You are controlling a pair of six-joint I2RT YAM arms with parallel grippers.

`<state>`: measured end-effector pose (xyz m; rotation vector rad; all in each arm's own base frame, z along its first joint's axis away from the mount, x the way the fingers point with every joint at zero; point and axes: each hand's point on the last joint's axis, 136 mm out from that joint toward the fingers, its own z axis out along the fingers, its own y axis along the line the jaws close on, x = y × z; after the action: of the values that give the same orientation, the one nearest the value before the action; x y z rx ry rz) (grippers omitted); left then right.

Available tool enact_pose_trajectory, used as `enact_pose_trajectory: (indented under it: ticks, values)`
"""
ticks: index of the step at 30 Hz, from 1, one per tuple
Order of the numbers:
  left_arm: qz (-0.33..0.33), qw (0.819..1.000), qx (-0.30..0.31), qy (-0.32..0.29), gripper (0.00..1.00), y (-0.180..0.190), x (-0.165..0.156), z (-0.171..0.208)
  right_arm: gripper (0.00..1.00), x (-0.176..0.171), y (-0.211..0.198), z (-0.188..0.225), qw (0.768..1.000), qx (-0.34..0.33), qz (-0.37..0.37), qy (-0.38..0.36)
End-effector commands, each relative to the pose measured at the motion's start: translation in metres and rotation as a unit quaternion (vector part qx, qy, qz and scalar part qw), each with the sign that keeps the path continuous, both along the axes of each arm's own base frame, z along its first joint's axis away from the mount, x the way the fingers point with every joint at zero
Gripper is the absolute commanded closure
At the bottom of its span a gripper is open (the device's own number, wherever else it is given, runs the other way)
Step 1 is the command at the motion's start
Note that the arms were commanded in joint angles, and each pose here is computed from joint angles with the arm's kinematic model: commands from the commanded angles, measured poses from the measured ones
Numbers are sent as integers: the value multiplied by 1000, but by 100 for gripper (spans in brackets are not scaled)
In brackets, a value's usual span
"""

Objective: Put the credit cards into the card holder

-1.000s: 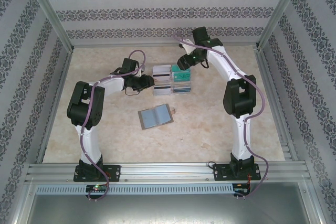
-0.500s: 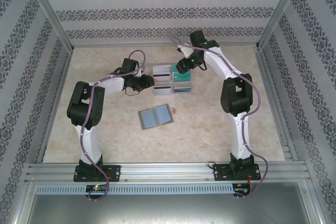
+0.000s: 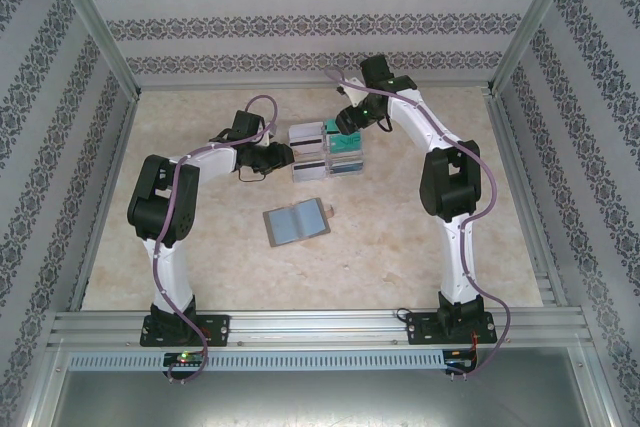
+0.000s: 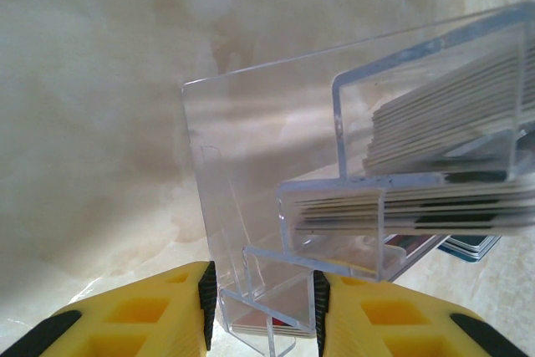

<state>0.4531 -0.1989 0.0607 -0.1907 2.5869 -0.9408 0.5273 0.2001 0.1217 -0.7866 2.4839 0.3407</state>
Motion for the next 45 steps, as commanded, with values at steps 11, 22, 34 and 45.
enact_pose_trajectory:
  ticks: [11, 22, 34, 45]
  values:
    - [-12, 1000, 16, 22, 63, 0, -8, -10, 64, 4, 11, 27, 999, 37, 8, -23]
    - [-11, 1000, 16, 20, 63, 0, -7, -9, 87, 1, 9, 38, 998, 54, 10, -24]
    - [-12, 1000, 18, 22, 63, 0, -9, -10, 91, -4, 7, 39, 997, 72, 17, -14]
    - [-13, 1000, 20, 19, 63, 2, -7, -7, 98, -5, 2, 48, 995, 93, 12, -19]
